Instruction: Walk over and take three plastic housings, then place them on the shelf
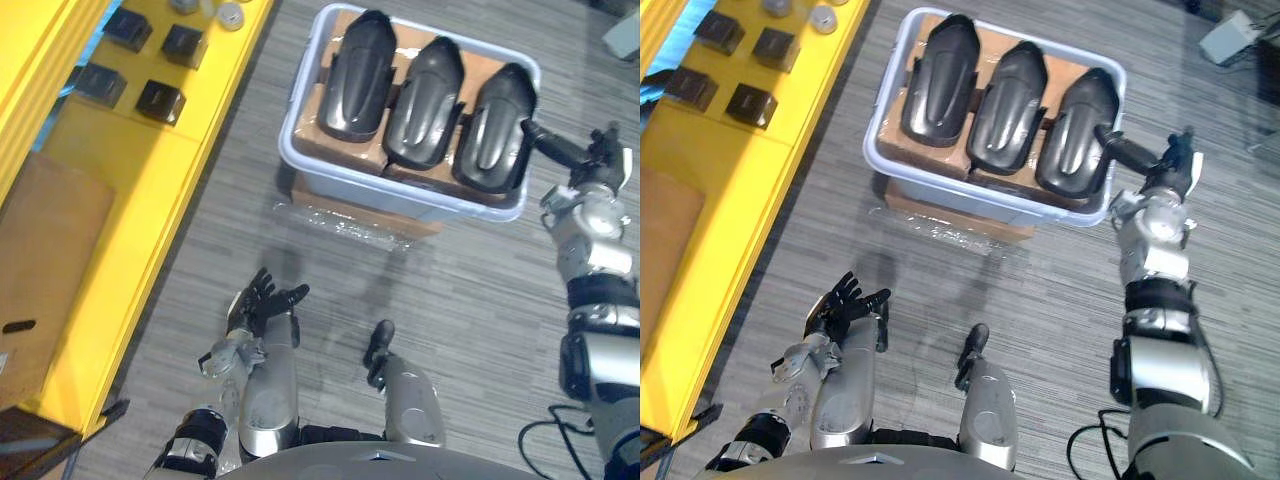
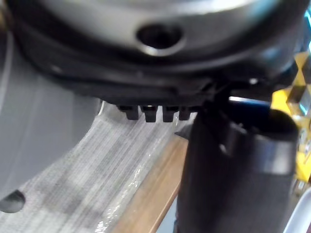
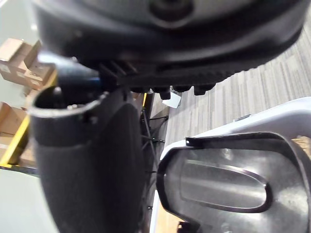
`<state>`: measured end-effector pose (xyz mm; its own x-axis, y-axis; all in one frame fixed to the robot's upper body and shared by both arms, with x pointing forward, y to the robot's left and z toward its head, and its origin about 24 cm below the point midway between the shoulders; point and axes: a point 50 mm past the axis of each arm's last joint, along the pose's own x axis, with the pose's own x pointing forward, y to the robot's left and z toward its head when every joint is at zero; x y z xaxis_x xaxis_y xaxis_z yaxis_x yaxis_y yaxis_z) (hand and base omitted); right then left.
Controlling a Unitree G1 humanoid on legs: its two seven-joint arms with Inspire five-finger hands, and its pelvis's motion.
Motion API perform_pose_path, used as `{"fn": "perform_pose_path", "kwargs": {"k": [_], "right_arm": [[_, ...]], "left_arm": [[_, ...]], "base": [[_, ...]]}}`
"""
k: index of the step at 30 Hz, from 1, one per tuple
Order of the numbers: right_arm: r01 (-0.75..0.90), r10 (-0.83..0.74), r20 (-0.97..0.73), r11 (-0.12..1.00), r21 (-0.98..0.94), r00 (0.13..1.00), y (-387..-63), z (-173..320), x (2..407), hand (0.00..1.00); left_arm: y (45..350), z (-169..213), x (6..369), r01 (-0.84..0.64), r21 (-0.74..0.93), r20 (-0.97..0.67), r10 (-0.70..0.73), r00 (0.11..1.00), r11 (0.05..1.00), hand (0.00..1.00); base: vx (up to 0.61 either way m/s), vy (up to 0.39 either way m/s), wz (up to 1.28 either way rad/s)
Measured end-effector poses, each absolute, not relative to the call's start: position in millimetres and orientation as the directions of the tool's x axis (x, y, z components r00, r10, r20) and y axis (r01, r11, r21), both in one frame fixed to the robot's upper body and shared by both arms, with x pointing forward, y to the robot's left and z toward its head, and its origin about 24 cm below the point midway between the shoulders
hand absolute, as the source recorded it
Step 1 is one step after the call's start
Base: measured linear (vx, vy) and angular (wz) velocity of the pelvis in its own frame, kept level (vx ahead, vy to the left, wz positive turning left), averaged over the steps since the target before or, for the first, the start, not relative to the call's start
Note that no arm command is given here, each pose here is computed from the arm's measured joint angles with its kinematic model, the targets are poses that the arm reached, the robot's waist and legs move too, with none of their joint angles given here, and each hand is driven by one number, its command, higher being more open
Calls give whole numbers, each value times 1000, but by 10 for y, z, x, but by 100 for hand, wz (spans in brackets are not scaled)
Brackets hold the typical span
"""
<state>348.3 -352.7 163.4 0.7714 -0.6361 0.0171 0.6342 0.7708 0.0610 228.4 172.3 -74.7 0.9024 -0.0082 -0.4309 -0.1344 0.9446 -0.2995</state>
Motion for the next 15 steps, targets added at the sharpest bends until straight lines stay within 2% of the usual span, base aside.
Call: {"fn": "perform_pose_path", "kwargs": {"k": [6,10,15], "right_arm": [[686,-682,-80,726,41,727,-3653,1589,3436,100],[728,-724,-105,686,-4,682,-3746,1656,3390,100],[738,-735,-104,675,-17,670,-3781,1816,3401,100]], "left_arm": [[1690,-781,2273,-182,-358,-435,9,900,916,100],[1667,-875,2197,-208,-364,-475,11,880,908,100],[1665,-902,2153,-230,-397,-482,11,876,889,100]], "base": [[-105,-5,15],[-62,-13,5],[-32,-43,3]]}}
